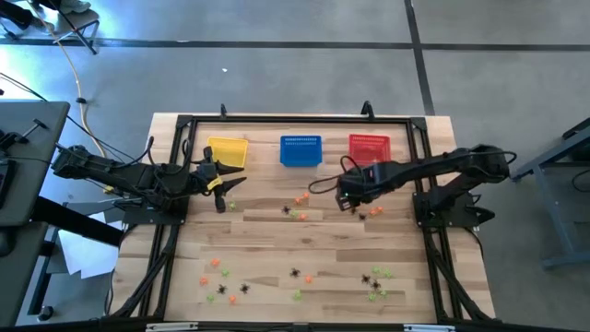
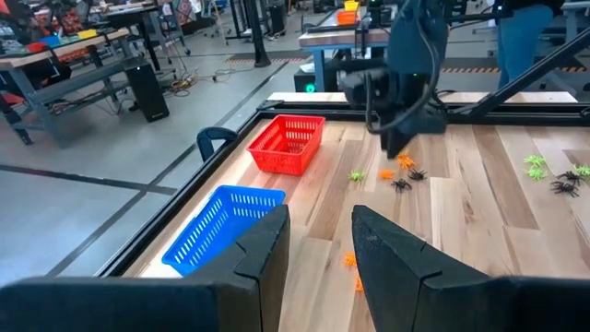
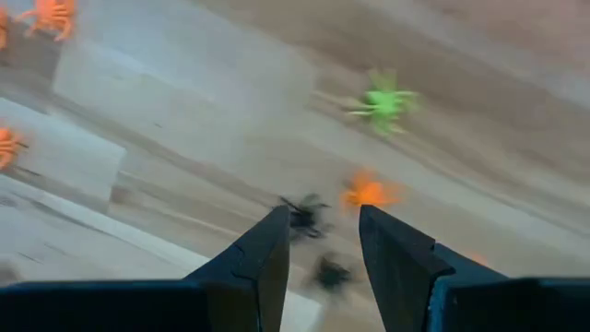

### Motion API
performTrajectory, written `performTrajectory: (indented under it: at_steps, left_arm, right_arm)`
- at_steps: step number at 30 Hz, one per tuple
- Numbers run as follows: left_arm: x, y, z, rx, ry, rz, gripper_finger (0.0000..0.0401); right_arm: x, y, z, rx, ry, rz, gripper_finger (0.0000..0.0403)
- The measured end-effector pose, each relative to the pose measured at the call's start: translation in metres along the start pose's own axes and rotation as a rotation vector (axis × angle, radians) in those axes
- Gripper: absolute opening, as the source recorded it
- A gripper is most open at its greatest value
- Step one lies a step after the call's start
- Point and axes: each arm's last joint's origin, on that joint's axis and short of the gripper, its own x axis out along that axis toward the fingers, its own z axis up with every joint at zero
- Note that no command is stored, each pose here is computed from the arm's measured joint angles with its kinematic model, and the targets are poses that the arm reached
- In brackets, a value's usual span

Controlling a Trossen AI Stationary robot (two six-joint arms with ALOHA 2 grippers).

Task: Sort Halloween decoration
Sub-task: Put the black spider toy into the blue basket

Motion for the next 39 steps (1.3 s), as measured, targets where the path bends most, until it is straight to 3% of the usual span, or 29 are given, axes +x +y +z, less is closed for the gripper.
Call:
performTrajectory:
  at_steps: [8, 29, 33, 39]
  left_arm:
    - [0.0, 0.0, 0.0, -0.026, 0.001, 0.0, 0.011]
    - [0.0, 0.0, -0.001, -0.021, 0.008, 0.0, 0.011]
    - [0.0, 0.0, -0.002, -0.018, 0.014, 0.0, 0.011]
    - [0.0, 0.0, -0.002, -0.017, 0.015, 0.0, 0.011]
  right_arm:
    - [0.031, -0.004, -0.011, 0.033, 0.059, 0.157, 0.013]
    - [0.069, -0.011, -0.02, 0.009, 0.13, 0.007, 0.0128]
    - [0.061, -0.012, -0.018, 0.006, 0.104, 0.0, 0.0096]
    - [0.049, -0.002, -0.012, -0.04, 0.075, 0.045, 0.0008]
